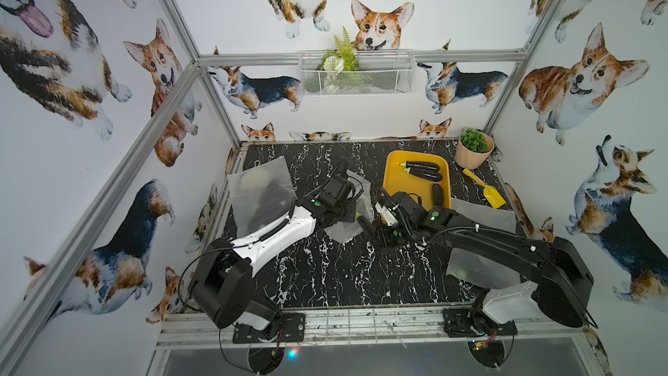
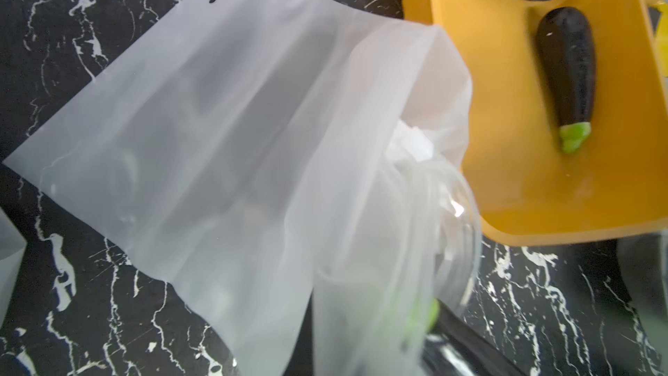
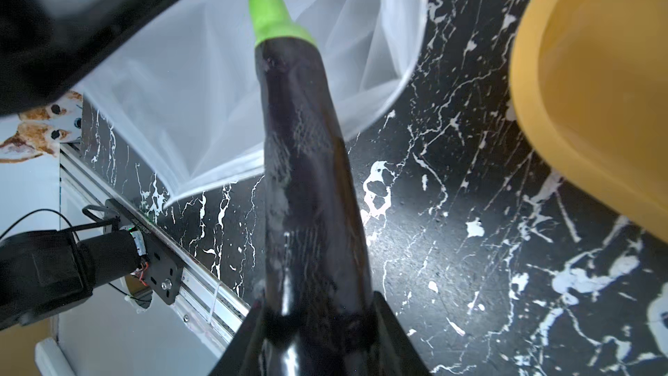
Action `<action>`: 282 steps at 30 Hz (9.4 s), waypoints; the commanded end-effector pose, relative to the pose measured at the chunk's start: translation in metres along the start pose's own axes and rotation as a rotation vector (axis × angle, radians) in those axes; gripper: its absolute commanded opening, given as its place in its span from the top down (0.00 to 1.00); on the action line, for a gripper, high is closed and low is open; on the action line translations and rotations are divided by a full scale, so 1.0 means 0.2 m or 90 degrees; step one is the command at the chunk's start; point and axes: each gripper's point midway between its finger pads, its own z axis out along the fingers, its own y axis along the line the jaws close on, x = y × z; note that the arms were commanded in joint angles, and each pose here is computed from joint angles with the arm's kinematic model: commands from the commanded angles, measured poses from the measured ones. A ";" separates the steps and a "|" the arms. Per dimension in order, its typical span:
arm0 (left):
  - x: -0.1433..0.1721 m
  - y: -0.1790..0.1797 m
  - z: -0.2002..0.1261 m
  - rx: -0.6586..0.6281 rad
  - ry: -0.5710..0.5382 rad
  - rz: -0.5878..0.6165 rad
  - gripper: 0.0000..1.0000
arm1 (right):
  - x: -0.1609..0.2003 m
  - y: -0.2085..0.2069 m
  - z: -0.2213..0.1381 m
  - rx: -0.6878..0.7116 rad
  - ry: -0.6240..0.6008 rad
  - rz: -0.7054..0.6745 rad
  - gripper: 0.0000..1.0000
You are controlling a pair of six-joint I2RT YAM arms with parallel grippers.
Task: Place the eggplant in a zip-top bag and seal the zipper
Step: Place the eggplant in the zipper food storage bag, then pick up the eggplant from the basket, then place the eggplant in the zipper food storage bag, then pick up the eggplant from the basket.
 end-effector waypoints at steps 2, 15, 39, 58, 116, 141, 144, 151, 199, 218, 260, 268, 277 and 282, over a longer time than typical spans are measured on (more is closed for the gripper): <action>0.03 -0.03 -0.06 0.004 -0.024 0.004 1.00 | -0.14 0.07 0.02 -0.015 -0.034 0.106 0.65; 0.11 -0.17 -0.20 0.077 -0.017 -0.073 1.00 | -0.33 0.12 0.09 0.001 -0.085 0.136 0.47; 0.04 0.01 -0.11 0.048 -0.004 -0.152 1.00 | -0.47 0.24 -0.03 -0.039 -0.136 0.027 0.33; -0.07 0.08 0.10 -0.005 0.019 -0.109 1.00 | -0.66 -0.83 -0.42 0.300 -0.202 0.097 0.28; -0.13 0.00 0.17 0.022 0.009 -0.115 1.00 | -0.32 -0.02 -0.15 -0.116 -0.006 0.000 0.74; -0.01 -0.17 0.02 0.102 -0.010 -0.124 1.00 | -0.53 -0.06 0.23 -0.042 -0.035 0.194 0.53; -0.01 -0.17 0.02 0.103 -0.008 -0.140 1.00 | -0.56 -0.02 0.23 -0.044 -0.038 0.180 0.44; -0.04 -0.11 0.04 0.078 -0.012 -0.156 1.00 | -0.60 0.03 0.12 -0.047 -0.074 0.128 0.33; -0.09 0.03 0.13 0.004 -0.002 -0.120 1.00 | -1.18 -1.56 -0.12 0.353 -0.138 0.040 0.26; -0.17 0.18 0.09 -0.020 -0.020 -0.138 1.00 | -0.97 -1.36 -0.16 0.296 -0.097 0.022 0.32; -0.14 0.19 0.16 -0.029 0.006 -0.139 1.00 | -1.00 -1.35 0.12 0.221 -0.002 -0.098 0.19; -0.13 0.19 0.20 -0.027 0.015 -0.142 1.00 | -1.09 -1.26 0.22 0.225 -0.025 -0.148 0.20; -0.13 0.19 0.21 -0.032 0.017 -0.139 1.00 | -1.18 -1.20 0.25 0.223 -0.035 -0.143 0.55; -0.12 0.22 0.31 -0.044 0.006 -0.115 1.00 | -1.16 -1.18 0.17 0.242 -0.076 -0.125 0.60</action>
